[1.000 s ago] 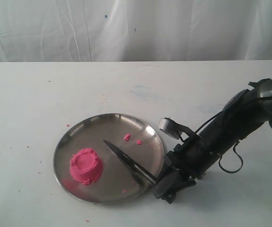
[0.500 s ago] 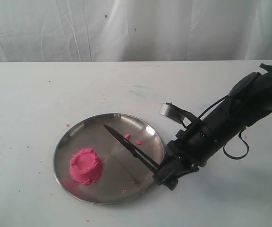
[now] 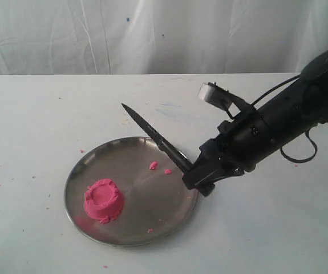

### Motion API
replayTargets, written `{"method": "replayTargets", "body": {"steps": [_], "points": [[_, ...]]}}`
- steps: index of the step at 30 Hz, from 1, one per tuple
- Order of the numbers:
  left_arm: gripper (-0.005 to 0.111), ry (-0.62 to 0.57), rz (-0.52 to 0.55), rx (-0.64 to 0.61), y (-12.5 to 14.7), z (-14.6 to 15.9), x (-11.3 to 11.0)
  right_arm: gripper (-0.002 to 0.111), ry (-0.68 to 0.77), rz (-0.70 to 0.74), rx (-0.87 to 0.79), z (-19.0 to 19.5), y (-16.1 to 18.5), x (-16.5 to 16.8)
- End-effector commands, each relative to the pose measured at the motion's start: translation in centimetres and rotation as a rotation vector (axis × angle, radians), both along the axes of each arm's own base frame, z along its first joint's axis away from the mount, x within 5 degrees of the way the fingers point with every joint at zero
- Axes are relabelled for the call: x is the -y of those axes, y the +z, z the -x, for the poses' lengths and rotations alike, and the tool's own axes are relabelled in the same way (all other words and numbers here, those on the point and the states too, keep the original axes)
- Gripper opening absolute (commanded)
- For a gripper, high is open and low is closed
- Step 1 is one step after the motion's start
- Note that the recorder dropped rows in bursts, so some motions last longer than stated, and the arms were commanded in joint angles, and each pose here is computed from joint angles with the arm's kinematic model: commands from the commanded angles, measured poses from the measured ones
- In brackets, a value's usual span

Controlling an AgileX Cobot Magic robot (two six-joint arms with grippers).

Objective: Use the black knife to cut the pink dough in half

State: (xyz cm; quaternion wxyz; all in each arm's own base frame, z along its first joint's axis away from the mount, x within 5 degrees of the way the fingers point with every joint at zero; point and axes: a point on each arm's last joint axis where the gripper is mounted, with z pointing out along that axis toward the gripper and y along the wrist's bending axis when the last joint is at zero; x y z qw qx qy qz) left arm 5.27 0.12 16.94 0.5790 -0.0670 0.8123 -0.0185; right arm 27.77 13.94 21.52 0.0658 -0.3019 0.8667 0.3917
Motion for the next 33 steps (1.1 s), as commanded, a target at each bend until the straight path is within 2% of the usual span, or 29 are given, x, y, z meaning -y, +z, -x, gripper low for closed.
{"method": "replayTargets", "body": {"steps": [1, 4, 6, 10, 11, 16, 18, 21, 25, 33], "points": [[0.000, -0.007, 0.005, 0.005, 0.0, 0.0, 0.1, 0.000, 0.047, -0.045, 0.097, 2.4, 3.9, -1.0], [0.000, -0.007, 0.005, 0.005, 0.0, 0.0, 0.1, 0.000, 0.151, -0.030, 0.240, 5.2, 6.7, -2.5], [0.000, -0.007, 0.005, 0.005, 0.0, 0.0, 0.1, 0.000, 0.194, 0.021, 0.336, 6.0, 7.0, -3.4], [0.000, -0.007, 0.005, 0.005, 0.0, 0.0, 0.1, 0.000, 0.122, 0.196, 0.476, 5.4, 5.7, -4.1], [0.000, -0.007, 0.005, 0.005, 0.0, 0.0, 0.1, 0.000, 0.085, 0.210, 0.474, 5.3, 5.4, -4.0], [0.000, -0.007, 0.005, 0.005, 0.0, 0.0, 0.1, 0.000, 0.082, 0.197, 0.433, 5.6, 5.0, -4.0], [0.000, -0.002, -0.007, 0.060, 0.4, -0.1, 0.0, 0.000, 0.079, 0.193, 0.430, 5.6, 5.0, -4.0], [0.000, 0.019, 0.016, 0.192, 1.6, -0.4, -0.1, 0.000, 0.067, 0.175, 0.418, 5.7, 5.1, -4.1], [0.000, 0.046, 0.014, 0.429, 3.7, -0.4, -0.4, 0.000, 0.065, 0.171, 0.416, 5.7, 5.1, -4.2], [0.000, 0.116, -0.034, 1.084, 9.1, 2.0, -0.9, 0.000, 0.079, 0.173, 0.417, 5.7, 5.1, -4.2]]}}
